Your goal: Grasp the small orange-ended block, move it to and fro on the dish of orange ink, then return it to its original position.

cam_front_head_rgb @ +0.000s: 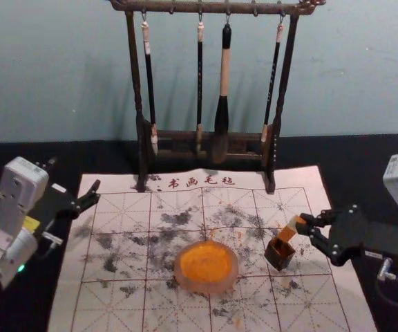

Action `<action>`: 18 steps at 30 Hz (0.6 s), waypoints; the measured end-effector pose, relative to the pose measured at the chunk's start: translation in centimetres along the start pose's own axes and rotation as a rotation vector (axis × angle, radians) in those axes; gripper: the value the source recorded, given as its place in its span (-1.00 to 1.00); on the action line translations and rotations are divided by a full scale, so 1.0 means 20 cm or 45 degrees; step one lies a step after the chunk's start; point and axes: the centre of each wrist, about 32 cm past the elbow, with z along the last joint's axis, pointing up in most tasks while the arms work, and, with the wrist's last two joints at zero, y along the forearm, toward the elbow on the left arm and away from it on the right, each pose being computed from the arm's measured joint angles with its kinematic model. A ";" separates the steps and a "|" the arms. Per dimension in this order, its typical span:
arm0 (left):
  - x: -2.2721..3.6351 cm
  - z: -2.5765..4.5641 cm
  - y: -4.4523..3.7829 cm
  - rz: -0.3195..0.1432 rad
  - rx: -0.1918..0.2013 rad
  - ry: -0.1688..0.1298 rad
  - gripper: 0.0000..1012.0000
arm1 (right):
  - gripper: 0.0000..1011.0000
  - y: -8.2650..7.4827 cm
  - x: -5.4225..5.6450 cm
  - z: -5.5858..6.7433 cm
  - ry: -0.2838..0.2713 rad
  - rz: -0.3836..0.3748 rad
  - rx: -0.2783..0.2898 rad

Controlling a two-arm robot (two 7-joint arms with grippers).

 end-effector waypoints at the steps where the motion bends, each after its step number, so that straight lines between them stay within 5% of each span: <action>1: 0.000 0.000 0.000 0.000 0.000 0.000 0.98 | -0.84 0.00 0.00 0.00 0.003 0.001 -0.001; 18: 0.000 0.000 0.000 0.000 0.000 0.000 0.98 | -0.84 0.01 -0.02 -0.07 0.065 0.017 -0.024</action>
